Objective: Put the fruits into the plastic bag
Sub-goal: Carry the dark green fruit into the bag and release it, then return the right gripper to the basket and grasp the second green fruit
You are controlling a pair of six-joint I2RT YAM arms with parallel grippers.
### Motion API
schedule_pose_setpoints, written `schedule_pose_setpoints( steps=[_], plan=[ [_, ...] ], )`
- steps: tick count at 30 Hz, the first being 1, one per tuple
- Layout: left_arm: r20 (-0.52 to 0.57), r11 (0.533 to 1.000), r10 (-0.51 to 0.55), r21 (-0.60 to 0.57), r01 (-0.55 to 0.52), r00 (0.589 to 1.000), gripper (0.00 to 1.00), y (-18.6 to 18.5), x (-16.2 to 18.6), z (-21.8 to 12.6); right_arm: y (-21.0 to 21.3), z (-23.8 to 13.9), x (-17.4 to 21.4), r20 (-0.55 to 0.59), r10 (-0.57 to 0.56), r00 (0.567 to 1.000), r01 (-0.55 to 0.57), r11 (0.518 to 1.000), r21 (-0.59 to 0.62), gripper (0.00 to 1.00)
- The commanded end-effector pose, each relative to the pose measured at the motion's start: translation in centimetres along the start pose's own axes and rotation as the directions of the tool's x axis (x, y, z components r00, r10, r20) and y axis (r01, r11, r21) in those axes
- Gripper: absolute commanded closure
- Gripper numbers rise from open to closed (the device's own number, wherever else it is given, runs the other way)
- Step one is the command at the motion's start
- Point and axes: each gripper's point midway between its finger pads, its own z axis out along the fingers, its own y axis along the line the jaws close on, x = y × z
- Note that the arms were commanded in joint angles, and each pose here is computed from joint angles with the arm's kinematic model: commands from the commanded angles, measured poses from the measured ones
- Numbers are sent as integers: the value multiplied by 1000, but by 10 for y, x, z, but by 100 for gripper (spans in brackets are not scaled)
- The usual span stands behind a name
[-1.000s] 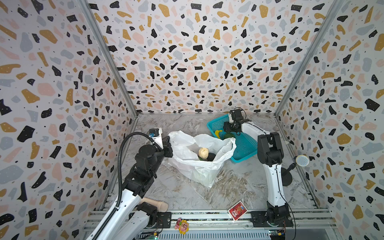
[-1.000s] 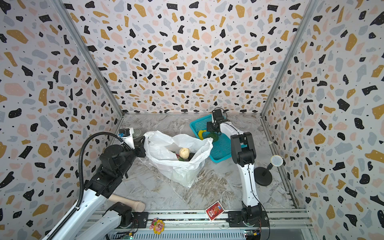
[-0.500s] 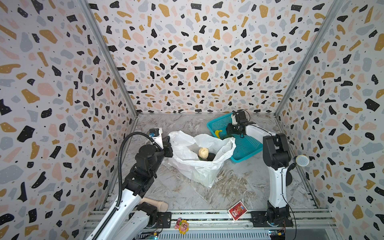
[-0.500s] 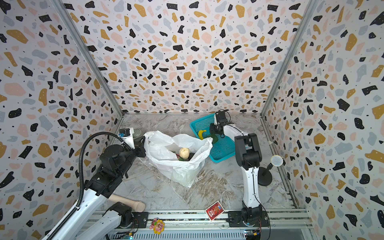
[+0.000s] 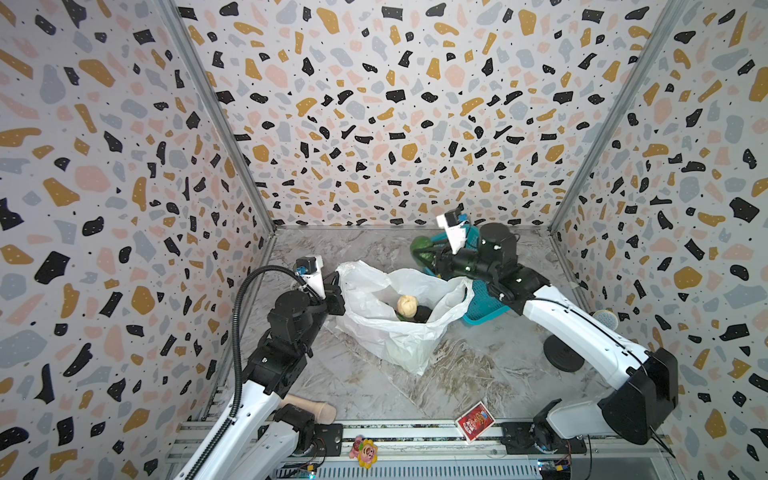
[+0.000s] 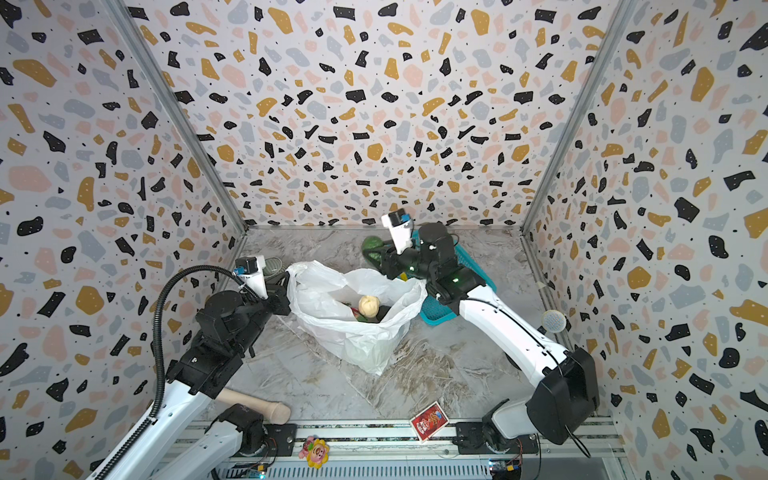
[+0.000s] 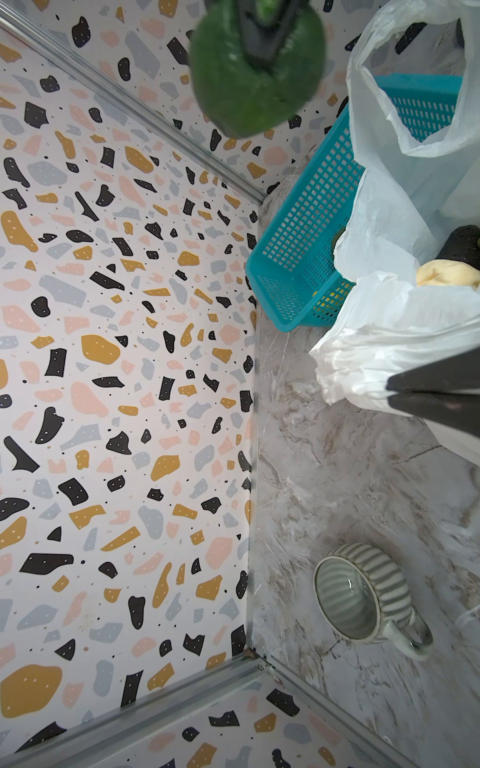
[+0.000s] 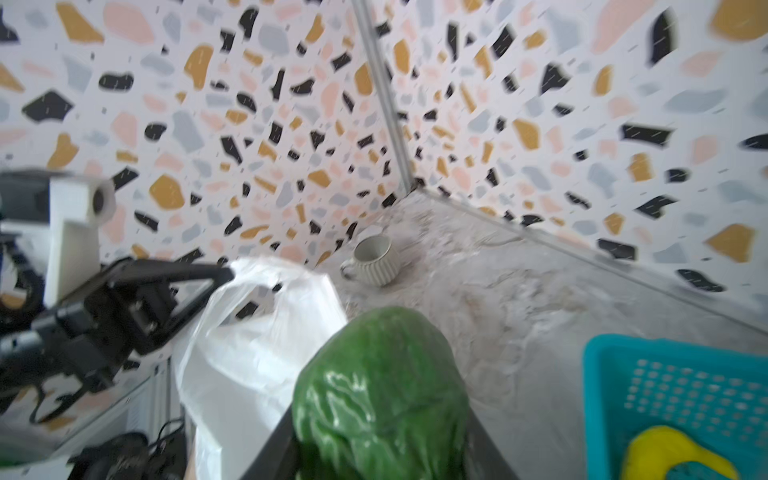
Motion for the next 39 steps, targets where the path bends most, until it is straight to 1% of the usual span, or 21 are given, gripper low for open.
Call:
schedule_pose_setpoints(
  steps=[1,4,6,7,8,10,11,12,14,15,18,22,25,27,31,33,34,36,38,39],
  plan=[
    [74,999,-20,42,17,997,100,-11,-28,-8,7,26,80,-236,25,971,-36,998,-42,68],
    [77,999,-20,42,17,997,100,-11,-32,-9,22,44,124,-364,3,931,-34,996,-77,67],
    [81,999,-19,41,16,997,100,-12,-35,-10,32,53,149,-452,-19,892,-31,994,-102,65],
    [82,999,-19,39,16,996,100,-11,-36,-11,36,56,161,-496,-32,868,-28,993,-114,63],
    [84,999,-19,39,16,996,100,-12,-38,-12,42,58,170,-528,-46,848,-25,992,-126,54],
    [86,999,-15,35,12,996,100,-11,-39,-13,43,59,175,-545,-43,838,-25,993,-118,35],
    [89,999,-13,32,11,996,100,-11,-41,-14,41,58,169,-529,-34,848,-23,995,-101,28],
    [89,999,-12,32,9,996,100,-11,-41,-14,38,57,162,-507,-26,861,-20,996,-86,25],
    [89,999,-12,32,9,996,100,-11,-41,-15,32,50,134,-425,-1,905,-28,998,-63,18],
    [88,999,-11,32,8,996,100,-11,-41,-15,28,46,120,-386,15,922,-40,998,-57,16],
    [89,999,-15,35,12,996,100,-11,-42,-15,18,28,73,-256,52,965,-67,996,-51,14],
    [86,999,-17,35,14,996,100,-11,-40,-15,10,2,23,-104,23,994,-25,1000,-11,13],
    [84,999,-16,35,13,996,100,-11,-39,-14,-2,-14,0,-24,24,999,-23,1000,17,11],
    [82,999,-17,36,14,996,100,-11,-38,-14,-5,-20,-8,-4,33,999,-33,999,11,12],
    [80,999,-17,35,14,997,100,-11,-37,-14,-6,-18,0,-21,47,999,-47,999,0,12],
    [83,999,-14,32,12,996,100,-10,-38,-15,-19,-20,3,-18,73,997,-73,997,39,12],
    [83,1000,-13,27,10,996,100,-9,-38,-15,-32,-22,3,-11,99,995,-98,992,80,12],
    [86,1000,-10,20,9,996,100,-8,-38,-16,-69,-31,4,10,178,984,-176,965,194,12],
    [83,1000,-6,8,6,996,100,-6,-37,-17,-114,-47,8,53,277,959,-280,912,299,13],
    [85,1000,-6,6,6,996,100,-5,-37,-18,-130,-54,10,74,316,946,-322,887,330,12]
  ],
)
